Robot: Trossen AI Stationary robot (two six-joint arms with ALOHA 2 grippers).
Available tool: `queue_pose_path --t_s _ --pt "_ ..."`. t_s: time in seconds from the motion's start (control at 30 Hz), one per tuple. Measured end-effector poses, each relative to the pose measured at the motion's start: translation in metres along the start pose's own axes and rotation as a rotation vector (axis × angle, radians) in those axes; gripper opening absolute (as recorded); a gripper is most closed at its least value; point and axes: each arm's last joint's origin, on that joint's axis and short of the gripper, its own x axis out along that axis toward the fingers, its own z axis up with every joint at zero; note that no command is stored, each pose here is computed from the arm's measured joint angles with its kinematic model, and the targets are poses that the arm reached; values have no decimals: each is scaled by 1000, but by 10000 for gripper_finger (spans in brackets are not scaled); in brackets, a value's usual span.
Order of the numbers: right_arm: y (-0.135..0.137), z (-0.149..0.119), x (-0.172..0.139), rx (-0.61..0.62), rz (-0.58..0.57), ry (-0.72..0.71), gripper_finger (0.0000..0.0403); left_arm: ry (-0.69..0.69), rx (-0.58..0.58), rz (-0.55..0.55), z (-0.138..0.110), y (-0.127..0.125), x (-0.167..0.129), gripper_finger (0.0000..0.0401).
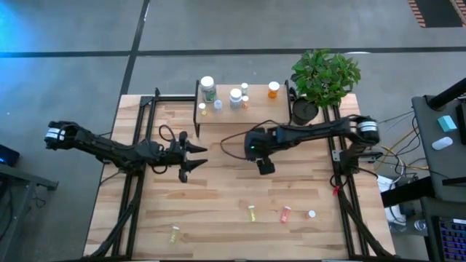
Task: Pick and place medicine bottles onto shelf by color
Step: Put the transparent pill bottle on the shelf
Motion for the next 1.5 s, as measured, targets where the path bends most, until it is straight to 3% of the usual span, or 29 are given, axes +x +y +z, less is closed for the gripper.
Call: queue_pose_path --t_s 0.13,0.33,1.0,1.27,1.5 --pt "-9 5 22 -30 47 112 240 -1 0 5 0 1 0 183" --pt "-19 13 42 -21 129 128 223 6 0 5 -1 1 0 183" --pt "-22 2 78 0 153 203 205 18 -5 7 -2 1 0 183" --pt "-23 6 74 7 135 172 131 18 -6 7 -2 1 0 183" --pt "-30 21 51 77 106 15 142 19 -6 6 -3 1 0 183"
